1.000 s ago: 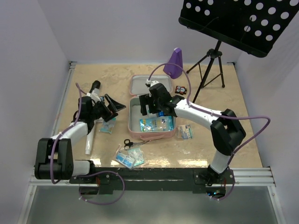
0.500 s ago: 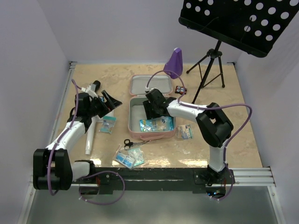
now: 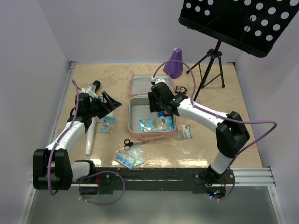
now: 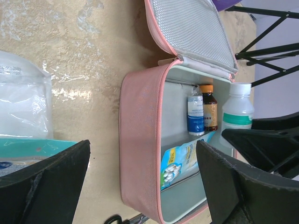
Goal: Organize the medicine kit
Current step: Adjust the pill bottle in the medicine box.
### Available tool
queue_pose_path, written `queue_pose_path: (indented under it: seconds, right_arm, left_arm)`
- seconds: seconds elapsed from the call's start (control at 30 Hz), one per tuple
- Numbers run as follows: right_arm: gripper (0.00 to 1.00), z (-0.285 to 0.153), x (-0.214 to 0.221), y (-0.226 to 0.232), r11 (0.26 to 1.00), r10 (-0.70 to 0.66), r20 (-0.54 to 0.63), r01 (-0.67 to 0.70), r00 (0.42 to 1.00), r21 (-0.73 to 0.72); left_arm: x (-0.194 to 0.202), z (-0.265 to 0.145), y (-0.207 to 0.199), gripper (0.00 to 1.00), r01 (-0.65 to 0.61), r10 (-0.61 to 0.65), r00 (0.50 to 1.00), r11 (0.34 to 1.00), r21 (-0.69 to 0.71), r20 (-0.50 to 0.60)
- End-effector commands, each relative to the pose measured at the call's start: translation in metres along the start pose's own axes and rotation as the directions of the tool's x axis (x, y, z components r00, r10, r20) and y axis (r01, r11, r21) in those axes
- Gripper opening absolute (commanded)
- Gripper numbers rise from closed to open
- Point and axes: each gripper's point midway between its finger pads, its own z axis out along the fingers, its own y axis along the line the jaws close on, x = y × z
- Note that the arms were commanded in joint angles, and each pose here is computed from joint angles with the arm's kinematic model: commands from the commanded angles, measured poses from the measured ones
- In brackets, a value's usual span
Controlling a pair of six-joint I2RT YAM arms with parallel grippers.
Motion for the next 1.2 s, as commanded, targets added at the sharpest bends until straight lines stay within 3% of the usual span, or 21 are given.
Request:
queue_pose_path:
  seconds: [0.0, 0.53, 0.8, 1.03, 1.17]
  right_arm:
    - [0.3, -0.013, -0.019, -0.024, 0.993, 0.027, 0.063, -0.034, 0.998, 0.116]
    - [0.26, 0.03, 0.017, -0.044, 0.977, 0.014, -0.022, -0.009, 1.0, 0.214]
    - [0.25, 0.042, 0.027, -0.031, 0.99, 0.012, -0.058, -0.003, 0.998, 0.139]
    - [0.25, 0.035, 0.006, -0.006, 1.0, 0.019, -0.018, -0.019, 1.0, 0.022]
    - [0.24, 0.012, -0.018, -0.008, 0.999, 0.041, 0.05, -0.043, 0.998, 0.031]
  left_arm:
    - [-0.008, -0.001, -0.006, 1.0, -0.018, 0.017, 0.999, 1.0, 0.018, 0.028]
    - [-0.012, -0.006, -0.006, 1.0, -0.045, 0.045, 0.998, 0.999, -0.003, 0.048]
    - [-0.013, -0.005, -0.004, 1.0, -0.048, 0.048, 0.998, 0.999, -0.012, 0.044]
    - [-0.011, -0.004, -0.003, 1.0, -0.043, 0.044, 0.998, 0.999, -0.014, 0.039]
    - [-0.01, -0.002, -0.002, 1.0, -0.039, 0.039, 0.999, 0.999, -0.012, 0.034]
